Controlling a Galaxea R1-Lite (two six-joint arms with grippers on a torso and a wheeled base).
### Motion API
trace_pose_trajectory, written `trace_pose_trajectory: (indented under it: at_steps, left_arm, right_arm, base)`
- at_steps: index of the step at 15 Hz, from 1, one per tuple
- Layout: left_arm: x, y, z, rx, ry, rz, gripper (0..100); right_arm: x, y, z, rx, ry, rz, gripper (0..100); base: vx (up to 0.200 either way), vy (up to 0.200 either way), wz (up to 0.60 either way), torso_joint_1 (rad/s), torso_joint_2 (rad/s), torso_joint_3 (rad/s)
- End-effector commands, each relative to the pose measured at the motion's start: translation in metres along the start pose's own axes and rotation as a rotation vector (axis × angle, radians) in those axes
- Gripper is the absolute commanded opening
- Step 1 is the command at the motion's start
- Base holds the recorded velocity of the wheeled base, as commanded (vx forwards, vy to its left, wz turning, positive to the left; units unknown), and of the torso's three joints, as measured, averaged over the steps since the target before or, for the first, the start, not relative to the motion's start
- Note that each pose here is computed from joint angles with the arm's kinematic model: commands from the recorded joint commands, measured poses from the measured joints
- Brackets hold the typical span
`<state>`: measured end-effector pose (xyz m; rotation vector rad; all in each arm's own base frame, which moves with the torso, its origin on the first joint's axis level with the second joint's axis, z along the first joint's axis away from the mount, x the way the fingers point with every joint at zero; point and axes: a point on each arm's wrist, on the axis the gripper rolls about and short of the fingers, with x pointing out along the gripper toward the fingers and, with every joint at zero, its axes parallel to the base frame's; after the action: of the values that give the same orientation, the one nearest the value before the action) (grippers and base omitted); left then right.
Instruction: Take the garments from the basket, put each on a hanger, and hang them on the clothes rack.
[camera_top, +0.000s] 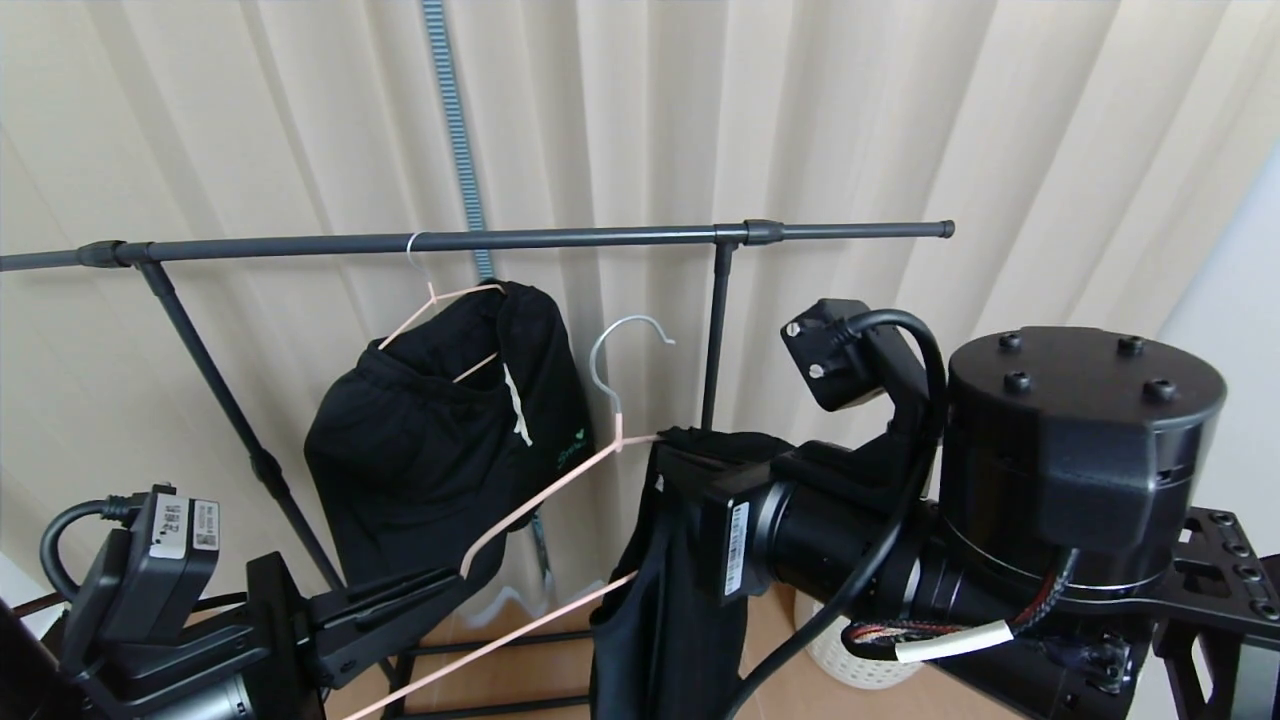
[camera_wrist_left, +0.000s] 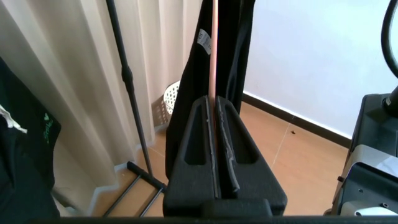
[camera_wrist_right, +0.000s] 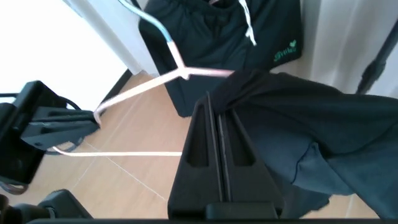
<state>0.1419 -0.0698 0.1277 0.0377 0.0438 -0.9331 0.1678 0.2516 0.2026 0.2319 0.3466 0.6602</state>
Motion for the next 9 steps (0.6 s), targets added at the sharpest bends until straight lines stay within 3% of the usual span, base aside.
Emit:
trace_pose_trajectory:
  at_steps: [1,9]
  left_arm:
    - [-0.0011,-0.0013,0.0019,0.006,-0.011,-0.003,0]
    - [-0.0015,-0.0029,0.003,0.01,-0.016,-0.011,0]
  right_arm:
    - [0.0003,0.0045,0.0089,0.004,-0.029,0.017,0]
    - [-0.0022,0.0122,0.0065,-0.035,-0.009,0.079,0]
  base:
    - [0.0,0.0,0.0,0.0,0.0,0.0]
    - [0.0,0.0,0.0,0.0,0.0,0.0]
